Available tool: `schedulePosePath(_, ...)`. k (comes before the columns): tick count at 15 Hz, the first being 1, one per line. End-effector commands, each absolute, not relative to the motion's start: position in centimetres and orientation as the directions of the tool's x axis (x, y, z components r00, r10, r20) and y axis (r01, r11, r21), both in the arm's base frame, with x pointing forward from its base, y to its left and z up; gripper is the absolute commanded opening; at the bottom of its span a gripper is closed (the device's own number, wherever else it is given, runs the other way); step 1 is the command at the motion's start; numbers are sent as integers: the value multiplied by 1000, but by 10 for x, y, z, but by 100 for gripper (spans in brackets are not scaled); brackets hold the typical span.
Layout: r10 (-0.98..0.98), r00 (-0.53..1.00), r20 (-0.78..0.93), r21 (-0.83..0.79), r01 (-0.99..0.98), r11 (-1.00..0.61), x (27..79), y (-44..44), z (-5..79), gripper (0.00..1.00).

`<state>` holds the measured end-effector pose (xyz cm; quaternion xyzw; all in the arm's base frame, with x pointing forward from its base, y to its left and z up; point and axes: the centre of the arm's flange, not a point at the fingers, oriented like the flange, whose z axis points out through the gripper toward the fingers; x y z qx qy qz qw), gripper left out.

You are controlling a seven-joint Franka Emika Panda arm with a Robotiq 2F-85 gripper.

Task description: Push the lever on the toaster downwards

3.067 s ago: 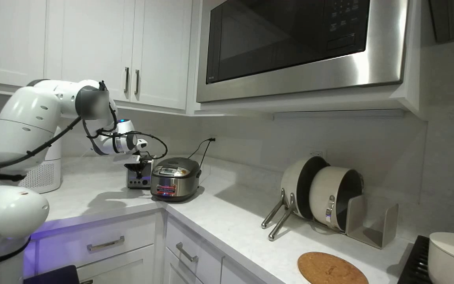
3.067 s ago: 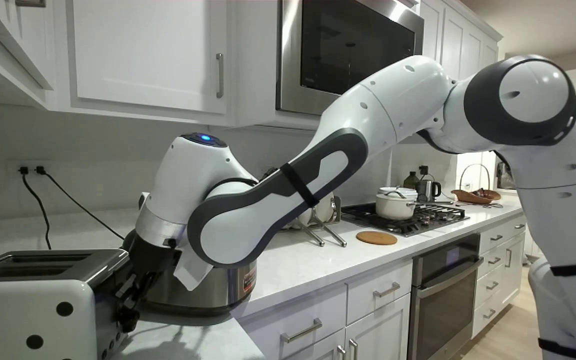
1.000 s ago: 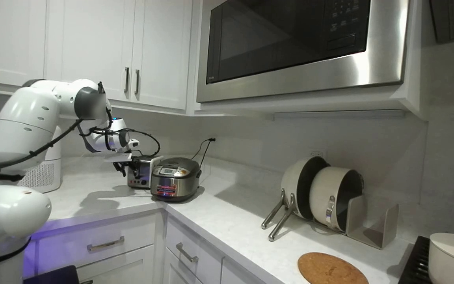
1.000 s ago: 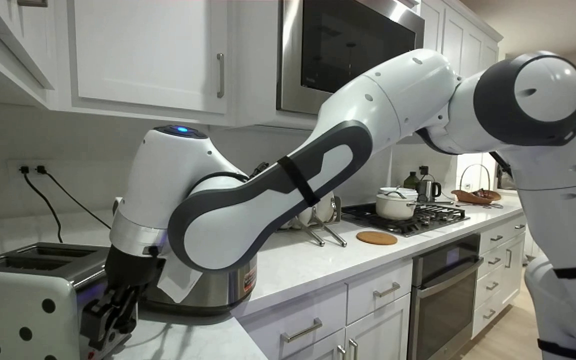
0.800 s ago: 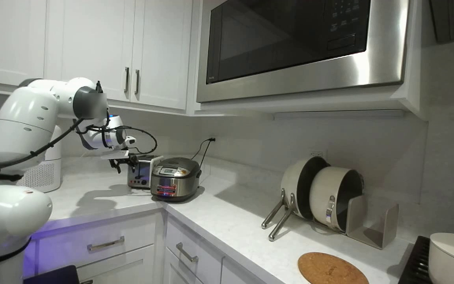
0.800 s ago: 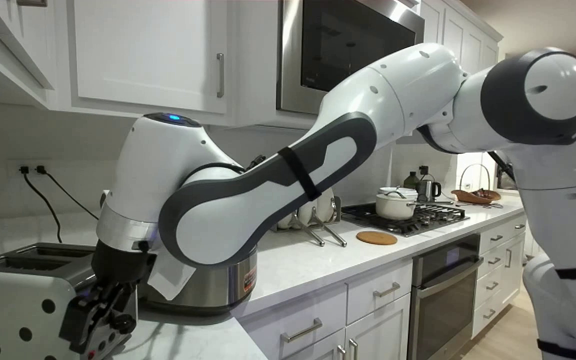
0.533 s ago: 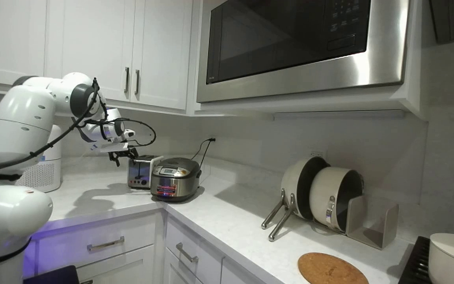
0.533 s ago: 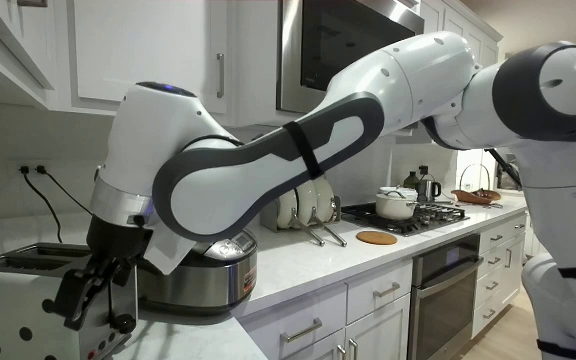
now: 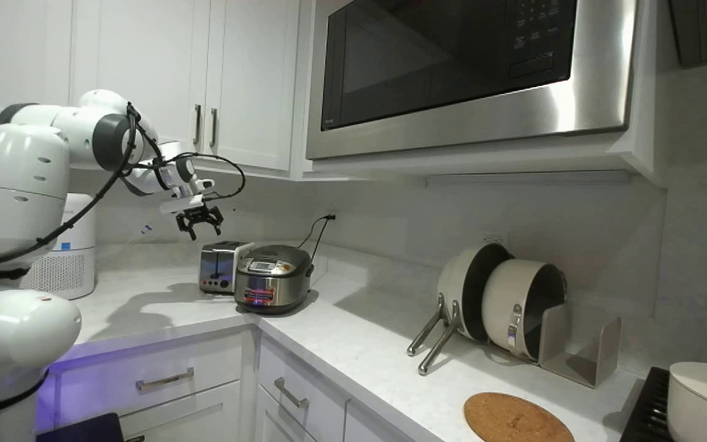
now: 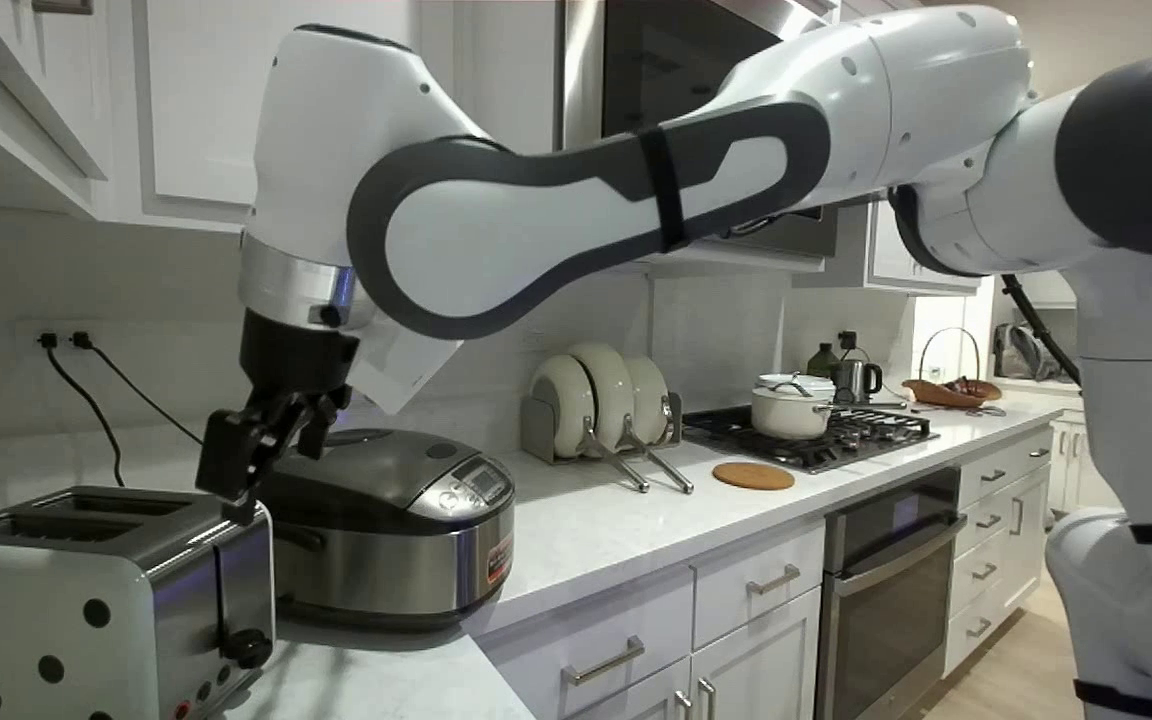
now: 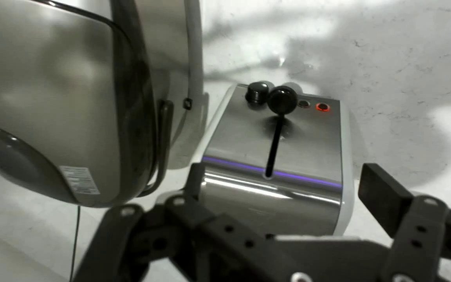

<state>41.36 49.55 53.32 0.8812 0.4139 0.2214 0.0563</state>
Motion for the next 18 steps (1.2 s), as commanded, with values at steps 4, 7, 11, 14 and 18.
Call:
schedulePosePath(4, 719, 644, 261, 360, 627, -691, 404, 441, 592, 100)
schedulePosePath(7, 684, 692, 231, 366, 589, -720, 402, 409, 617, 100)
schedulePosePath(11, 628, 752, 201, 298, 564, -771, 398, 359, 650, 100)
schedulePosePath(14, 618, 757, 210, 280, 559, -780, 403, 363, 651, 100)
schedulePosePath(18, 612, 761, 215, 271, 555, -786, 399, 353, 660, 100)
